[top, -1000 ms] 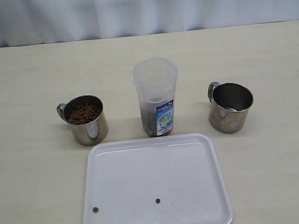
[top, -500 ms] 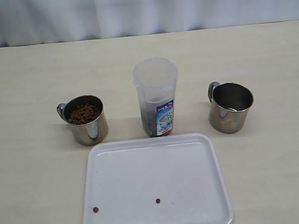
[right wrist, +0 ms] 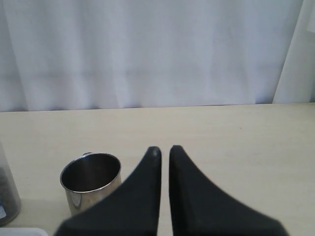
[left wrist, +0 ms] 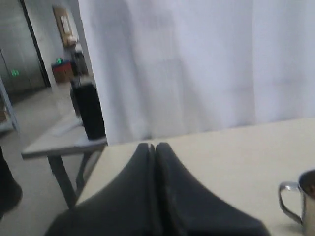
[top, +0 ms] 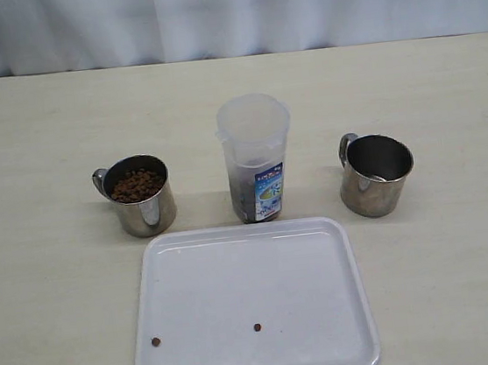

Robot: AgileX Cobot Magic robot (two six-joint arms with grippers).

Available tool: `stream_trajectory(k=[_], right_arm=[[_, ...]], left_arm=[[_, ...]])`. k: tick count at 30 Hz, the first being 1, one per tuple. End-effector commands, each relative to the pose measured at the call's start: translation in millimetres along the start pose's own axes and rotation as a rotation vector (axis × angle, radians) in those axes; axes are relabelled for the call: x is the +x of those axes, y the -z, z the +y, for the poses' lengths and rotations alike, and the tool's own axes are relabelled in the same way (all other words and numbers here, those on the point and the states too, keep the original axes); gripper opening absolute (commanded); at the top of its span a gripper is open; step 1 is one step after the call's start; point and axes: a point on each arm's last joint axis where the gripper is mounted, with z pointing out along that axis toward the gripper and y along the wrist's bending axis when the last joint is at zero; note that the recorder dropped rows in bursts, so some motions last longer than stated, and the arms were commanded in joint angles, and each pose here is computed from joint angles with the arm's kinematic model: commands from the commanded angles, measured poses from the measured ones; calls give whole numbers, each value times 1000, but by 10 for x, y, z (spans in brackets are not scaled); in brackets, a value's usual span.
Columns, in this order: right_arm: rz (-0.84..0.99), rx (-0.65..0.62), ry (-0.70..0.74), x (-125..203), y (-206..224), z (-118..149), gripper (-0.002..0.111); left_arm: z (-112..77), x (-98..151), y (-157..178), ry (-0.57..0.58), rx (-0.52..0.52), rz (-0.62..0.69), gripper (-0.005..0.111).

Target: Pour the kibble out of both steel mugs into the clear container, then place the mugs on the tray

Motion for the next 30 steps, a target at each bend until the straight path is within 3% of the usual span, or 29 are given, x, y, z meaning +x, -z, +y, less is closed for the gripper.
stream_trajectory(k=[1, 5, 7, 9, 12, 13, 20, 24, 26, 30], right_arm=[[3, -2, 10, 13, 1, 1, 5], [3, -2, 10, 13, 1, 1, 5], [3, -2, 10, 13, 1, 1, 5], [3, -2, 10, 13, 1, 1, 5], [3, -2, 10, 13, 1, 1, 5], [3, -2, 10, 13, 1, 1, 5], [3, -2, 10, 13, 1, 1, 5], [3, -2, 10, 13, 1, 1, 5], [3, -2, 10, 13, 1, 1, 5], [3, -2, 10, 13, 1, 1, 5]], left_arm=[[4, -148, 13, -40, -7, -169, 0], [5, -252, 37, 112, 11, -286, 0], [-31, -251, 26, 90, 52, -279, 0], [-139, -233, -54, 35, 177, -232, 0], [-385, -120, -193, -178, 445, -120, 0], [-437, -66, -257, -173, 507, -64, 0], [-607, 305, -770, 7, 641, 222, 0], [-789, 537, -1163, 19, 836, 377, 2], [-861, 651, -1313, 47, 906, 440, 9], [-959, 799, -1629, 62, 1006, 503, 46]])
